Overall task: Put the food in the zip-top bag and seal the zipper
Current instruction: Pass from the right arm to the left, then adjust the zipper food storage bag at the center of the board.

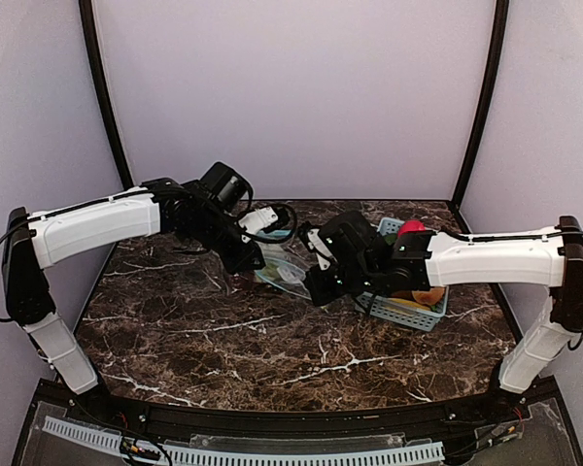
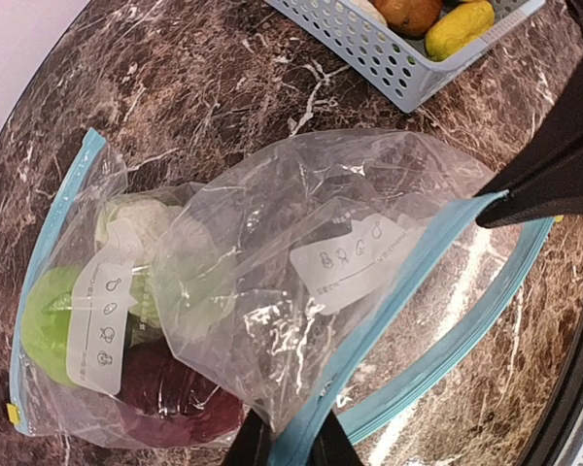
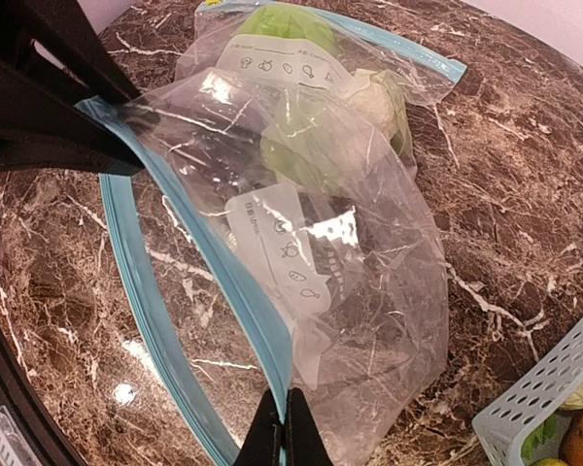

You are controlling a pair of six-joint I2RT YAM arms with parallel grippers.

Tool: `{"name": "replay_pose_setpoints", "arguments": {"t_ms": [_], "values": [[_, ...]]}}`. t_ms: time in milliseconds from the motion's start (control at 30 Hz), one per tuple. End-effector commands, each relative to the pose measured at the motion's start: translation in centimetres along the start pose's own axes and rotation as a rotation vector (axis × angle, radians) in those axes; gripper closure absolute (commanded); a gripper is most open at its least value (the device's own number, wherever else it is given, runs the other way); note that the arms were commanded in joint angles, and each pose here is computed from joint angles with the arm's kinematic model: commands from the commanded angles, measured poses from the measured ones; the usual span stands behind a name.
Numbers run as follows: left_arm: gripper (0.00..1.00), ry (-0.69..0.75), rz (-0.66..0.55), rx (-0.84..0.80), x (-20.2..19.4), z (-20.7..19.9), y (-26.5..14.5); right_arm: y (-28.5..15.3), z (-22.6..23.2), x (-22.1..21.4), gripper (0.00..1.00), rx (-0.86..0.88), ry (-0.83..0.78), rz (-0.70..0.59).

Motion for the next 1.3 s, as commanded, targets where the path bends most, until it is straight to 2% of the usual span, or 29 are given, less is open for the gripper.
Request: {"name": "replay_pose_setpoints", "arguments": {"t_ms": [0,67,133,300,400,567,667,800,933,1033,1100,1133,1267], "values": [[0.90,0.003,-0.003,0.003,-0.2,-0.4,-1.5,-0.7,-0.3,0.9,1.00,-0.014,-0.002,-0.051],[0.97,-0.016,-0.009,-0.007,-0.1,-0.5,-1.5,-0.8,-0.5,1.0,1.00,-0.029,-0.015,-0.061],[0.99,-0.046,-0.016,-0.020,0.2,-0.6,-1.4,-1.2,-0.6,1.2,1.00,-0.035,-0.024,-0.072],[0.99,-0.163,-0.034,-0.063,1.2,-0.7,-1.1,-3.0,-0.8,1.8,0.61,-0.025,-0.022,-0.111],[0.99,-0.223,-0.053,-0.119,2.4,-0.9,-0.7,-5.3,-1.0,2.2,0.42,-0.010,-0.012,-0.148],[0.99,-0.336,-0.078,-0.182,3.8,-1.0,-0.4,-8.8,-3.5,1.3,0.23,-0.079,0.039,-0.175],[0.99,-0.380,-0.080,-0.225,4.1,-1.4,-0.1,-10.1,-6.7,0.3,0.16,-0.175,0.098,-0.162],[0.99,-0.414,-0.048,-0.262,3.5,-2.4,0.6,-10.5,-9.4,-1.2,0.15,-0.212,0.153,-0.120],[0.99,-0.435,0.006,-0.288,2.4,-3.8,1.7,-10.9,-7.1,-0.7,0.12,-0.064,0.089,-0.121],[0.99,-0.445,0.031,-0.316,1.8,-4.9,2.3,-10.9,-4.7,-0.3,0.12,-0.036,0.024,-0.156],[0.99,-0.457,0.031,-0.338,1.7,-5.2,2.5,-10.5,-2.9,-0.2,0.19,-0.006,-0.021,-0.184],[0.99,-0.463,0.029,-0.345,1.7,-5.3,2.6,-10.4,-1.9,-0.2,0.29,0.024,-0.037,-0.197],[0.99,-0.460,0.047,-0.357,1.7,-5.4,2.7,-10.0,2.0,0.2,0.53,0.217,-0.081,-0.206]]}}
Point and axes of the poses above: each gripper's point midway between its finger pads, its own y axis out along the fingers, its own z axis along the line the jaws close on, x = y × z, the point moved 5 cm from there along -y, back along the fingers, and after that the axes turned 8 degrees about y, right-handed, at the moved point
